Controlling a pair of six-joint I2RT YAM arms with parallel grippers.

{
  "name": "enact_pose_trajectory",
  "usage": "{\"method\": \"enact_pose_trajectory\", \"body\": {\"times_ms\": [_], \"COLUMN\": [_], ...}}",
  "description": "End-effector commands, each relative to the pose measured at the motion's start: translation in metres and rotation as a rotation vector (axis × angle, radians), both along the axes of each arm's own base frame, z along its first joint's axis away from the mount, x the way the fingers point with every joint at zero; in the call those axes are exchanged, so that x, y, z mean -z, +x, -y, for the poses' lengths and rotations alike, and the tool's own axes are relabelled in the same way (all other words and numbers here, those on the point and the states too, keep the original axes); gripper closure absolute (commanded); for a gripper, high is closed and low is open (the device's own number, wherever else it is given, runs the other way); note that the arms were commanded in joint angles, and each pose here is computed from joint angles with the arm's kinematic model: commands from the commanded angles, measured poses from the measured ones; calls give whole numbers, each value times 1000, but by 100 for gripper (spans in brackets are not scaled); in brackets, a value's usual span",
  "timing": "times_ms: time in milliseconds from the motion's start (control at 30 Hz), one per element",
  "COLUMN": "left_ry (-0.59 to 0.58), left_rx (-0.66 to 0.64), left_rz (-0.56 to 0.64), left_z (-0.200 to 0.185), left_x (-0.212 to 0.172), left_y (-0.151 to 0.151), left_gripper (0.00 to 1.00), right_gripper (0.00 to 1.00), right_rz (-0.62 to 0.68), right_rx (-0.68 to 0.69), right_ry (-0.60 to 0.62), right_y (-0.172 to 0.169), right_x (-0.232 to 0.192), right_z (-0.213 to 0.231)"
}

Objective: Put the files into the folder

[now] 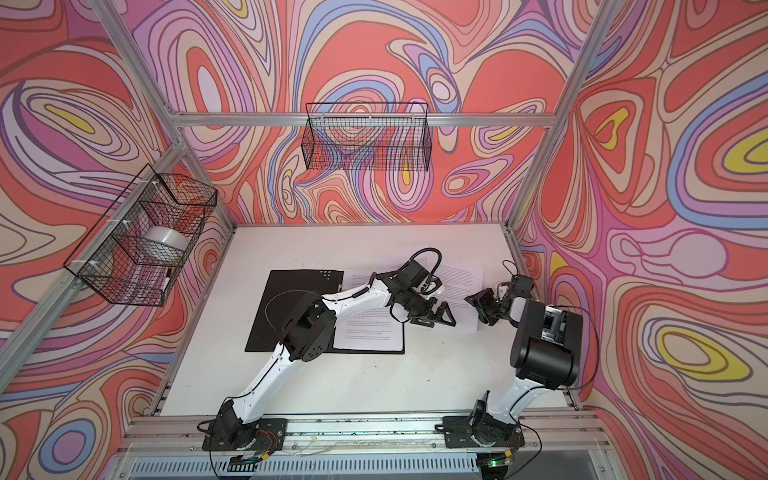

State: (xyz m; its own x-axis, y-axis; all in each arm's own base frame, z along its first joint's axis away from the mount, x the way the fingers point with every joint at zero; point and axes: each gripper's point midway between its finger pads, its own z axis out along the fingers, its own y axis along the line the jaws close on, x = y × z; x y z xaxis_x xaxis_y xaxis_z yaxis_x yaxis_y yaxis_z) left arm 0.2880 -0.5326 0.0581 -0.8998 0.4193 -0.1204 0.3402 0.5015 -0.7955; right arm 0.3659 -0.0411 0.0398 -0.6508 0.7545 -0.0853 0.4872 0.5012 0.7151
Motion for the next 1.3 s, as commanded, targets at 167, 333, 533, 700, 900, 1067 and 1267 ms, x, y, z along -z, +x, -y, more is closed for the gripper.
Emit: {"method": "enact_pose_trajectory", "body": {"times_ms": [167, 333, 533, 700, 900, 1067, 1267], "left_ry": [109, 86, -94, -251, -170, -104, -14], "left_rx": [-33, -23, -4, -30, -138, -226, -318], "left_rz": [-44, -55, -18, 127, 276, 309, 333], "left_z": [-21, -17, -6, -23, -90, -154, -224], "left_x": [28, 18, -72, -179, -210, -211, -204], "left_y": [2, 2, 12, 24, 43, 49, 49], "left_gripper": [0, 0, 0, 0, 0, 0, 0], "right_gripper": [76, 100, 100, 100, 100, 100, 100], "right_rz": [15, 9, 14, 89, 190, 292, 354], "right_rx": [-6, 6, 26, 43, -41, -138, -242], "right_ry": [-41, -33, -69, -122, -170, -187, -176], "right_y": [1, 3, 4, 7, 12, 20, 33], "right_x": [-1, 1, -19, -69, -136, -192, -226], "right_z": [4, 5, 11, 16, -13, -61, -129]}}
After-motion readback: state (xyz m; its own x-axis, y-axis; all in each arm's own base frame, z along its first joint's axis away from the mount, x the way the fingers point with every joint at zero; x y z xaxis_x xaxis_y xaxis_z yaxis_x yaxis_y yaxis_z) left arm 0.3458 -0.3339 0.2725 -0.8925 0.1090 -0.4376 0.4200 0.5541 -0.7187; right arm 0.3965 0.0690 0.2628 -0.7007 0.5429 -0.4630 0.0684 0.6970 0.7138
